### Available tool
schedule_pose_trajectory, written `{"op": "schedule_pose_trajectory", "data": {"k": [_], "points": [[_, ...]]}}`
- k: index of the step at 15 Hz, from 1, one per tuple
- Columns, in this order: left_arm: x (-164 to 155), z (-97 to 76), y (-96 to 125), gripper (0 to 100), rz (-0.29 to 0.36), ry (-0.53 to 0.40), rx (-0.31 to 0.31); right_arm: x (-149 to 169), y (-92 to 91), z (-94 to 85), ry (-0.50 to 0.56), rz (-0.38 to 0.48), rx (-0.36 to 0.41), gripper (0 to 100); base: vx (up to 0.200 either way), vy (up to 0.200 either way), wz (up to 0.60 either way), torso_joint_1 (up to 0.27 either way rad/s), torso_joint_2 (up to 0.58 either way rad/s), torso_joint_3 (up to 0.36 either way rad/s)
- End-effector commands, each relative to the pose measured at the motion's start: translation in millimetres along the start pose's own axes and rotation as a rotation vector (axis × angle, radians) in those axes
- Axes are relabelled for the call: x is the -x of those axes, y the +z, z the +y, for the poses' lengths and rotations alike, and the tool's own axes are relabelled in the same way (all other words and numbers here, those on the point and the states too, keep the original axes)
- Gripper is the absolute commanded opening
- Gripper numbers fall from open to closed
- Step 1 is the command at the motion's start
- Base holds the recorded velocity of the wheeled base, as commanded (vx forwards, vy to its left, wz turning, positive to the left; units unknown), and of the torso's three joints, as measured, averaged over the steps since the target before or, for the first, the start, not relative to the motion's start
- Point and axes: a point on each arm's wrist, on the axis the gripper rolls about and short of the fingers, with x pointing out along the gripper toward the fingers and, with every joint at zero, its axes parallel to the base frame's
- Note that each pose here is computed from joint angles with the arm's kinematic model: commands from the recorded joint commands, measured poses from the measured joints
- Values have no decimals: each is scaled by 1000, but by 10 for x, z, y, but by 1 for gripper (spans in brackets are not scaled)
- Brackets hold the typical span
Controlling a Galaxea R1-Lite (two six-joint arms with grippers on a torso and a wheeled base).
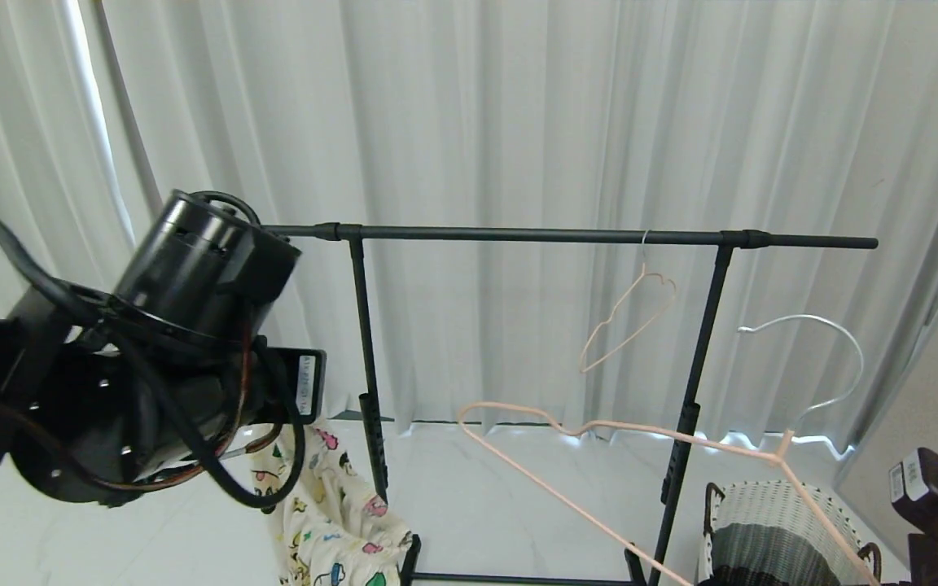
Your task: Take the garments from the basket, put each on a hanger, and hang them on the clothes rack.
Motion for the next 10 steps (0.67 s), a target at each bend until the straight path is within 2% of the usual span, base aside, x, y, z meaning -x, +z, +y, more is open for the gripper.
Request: {"op": "schedule_pose_trajectory", "data": {"k": [1,3,5,7,10], "points": [[-168,-131,-2,0,34,23,-4,-21,13,78,70,6,37,0,0,0,0,0,0,0],[-132,-171,38,0,18,5,39,-61,45,143,157,-1,60,0,0,0,0,0,0,0],[-40,-241,98,0,-12,-35,69,-166,79,158,180,12,56,0,0,0,0,0,0,0],[32,-294,145,0,-35,-65,75,-296,112,176,197,26,51,0,0,0,0,0,0,0],[69,-331,145,0,-41,-82,69,-471,196,159,193,-6,24,0,0,0,0,0,0,0]]}}
